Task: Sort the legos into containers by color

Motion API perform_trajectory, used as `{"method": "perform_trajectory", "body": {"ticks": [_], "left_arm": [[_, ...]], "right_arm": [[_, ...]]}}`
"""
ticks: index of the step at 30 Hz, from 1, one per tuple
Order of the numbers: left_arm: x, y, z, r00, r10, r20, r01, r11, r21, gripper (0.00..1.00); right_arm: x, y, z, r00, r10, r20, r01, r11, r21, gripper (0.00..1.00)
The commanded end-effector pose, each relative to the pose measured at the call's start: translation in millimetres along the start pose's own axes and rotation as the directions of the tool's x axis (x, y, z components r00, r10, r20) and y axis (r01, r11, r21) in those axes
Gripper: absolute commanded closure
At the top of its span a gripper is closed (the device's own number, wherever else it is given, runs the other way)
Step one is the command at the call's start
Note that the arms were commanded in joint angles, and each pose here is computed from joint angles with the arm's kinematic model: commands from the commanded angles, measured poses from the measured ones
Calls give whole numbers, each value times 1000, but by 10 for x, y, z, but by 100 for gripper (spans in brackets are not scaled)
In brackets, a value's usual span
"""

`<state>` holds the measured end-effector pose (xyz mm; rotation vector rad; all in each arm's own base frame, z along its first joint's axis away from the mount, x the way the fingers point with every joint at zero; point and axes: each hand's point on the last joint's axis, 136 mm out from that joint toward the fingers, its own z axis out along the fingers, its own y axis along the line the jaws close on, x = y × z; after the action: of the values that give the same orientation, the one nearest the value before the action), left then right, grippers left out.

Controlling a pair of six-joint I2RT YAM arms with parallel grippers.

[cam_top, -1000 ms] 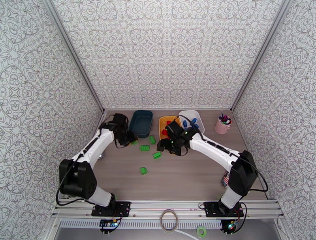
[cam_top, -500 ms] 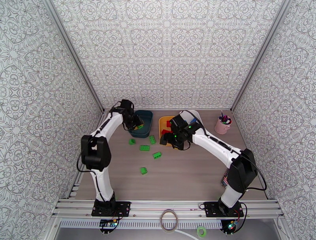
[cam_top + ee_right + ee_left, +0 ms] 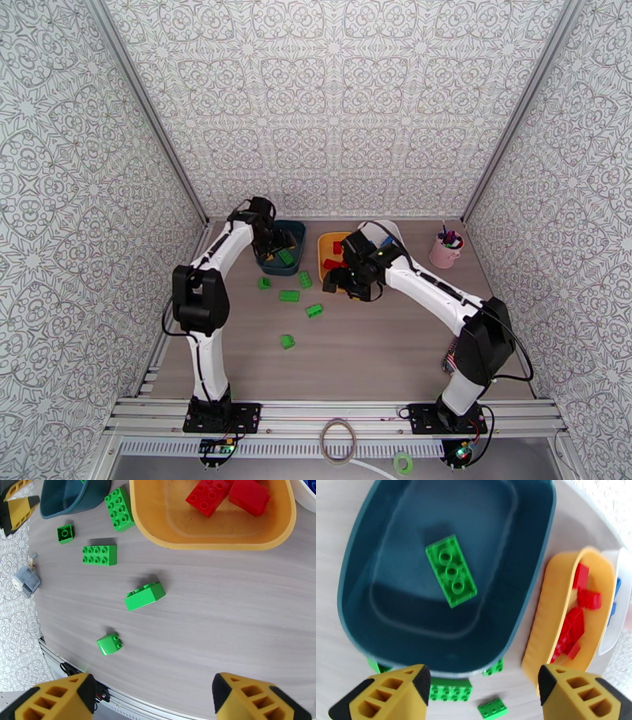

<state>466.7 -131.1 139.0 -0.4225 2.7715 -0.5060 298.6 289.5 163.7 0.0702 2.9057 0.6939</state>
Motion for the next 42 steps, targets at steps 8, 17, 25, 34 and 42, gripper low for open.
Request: {"method": "perform_trajectory", "body": {"ticks": [8, 17, 25, 34, 42], "left_arm": [[695, -36, -425, 992, 128, 10, -127, 990, -64, 21], [1422, -38, -247, 983, 171, -73, -176, 982, -72, 20], [1864, -261, 65, 957, 253, -141, -261, 964, -46, 18], [2001, -202, 459, 862, 438, -254, -475, 873, -110, 21], [1990, -228, 697, 798, 529, -287, -580, 804, -131, 27]], "right_arm": [[157, -245, 38, 1000, 11, -29, -10, 999, 50, 16], [465, -548, -14, 998, 53, -37, -50, 995, 82, 13], [749, -786, -139, 995, 95, -26, -93, 992, 90, 12], [960, -960, -318, 991, 136, 7, -136, 986, 91, 12], [996, -998, -410, 987, 157, 31, -159, 983, 87, 12]]}}
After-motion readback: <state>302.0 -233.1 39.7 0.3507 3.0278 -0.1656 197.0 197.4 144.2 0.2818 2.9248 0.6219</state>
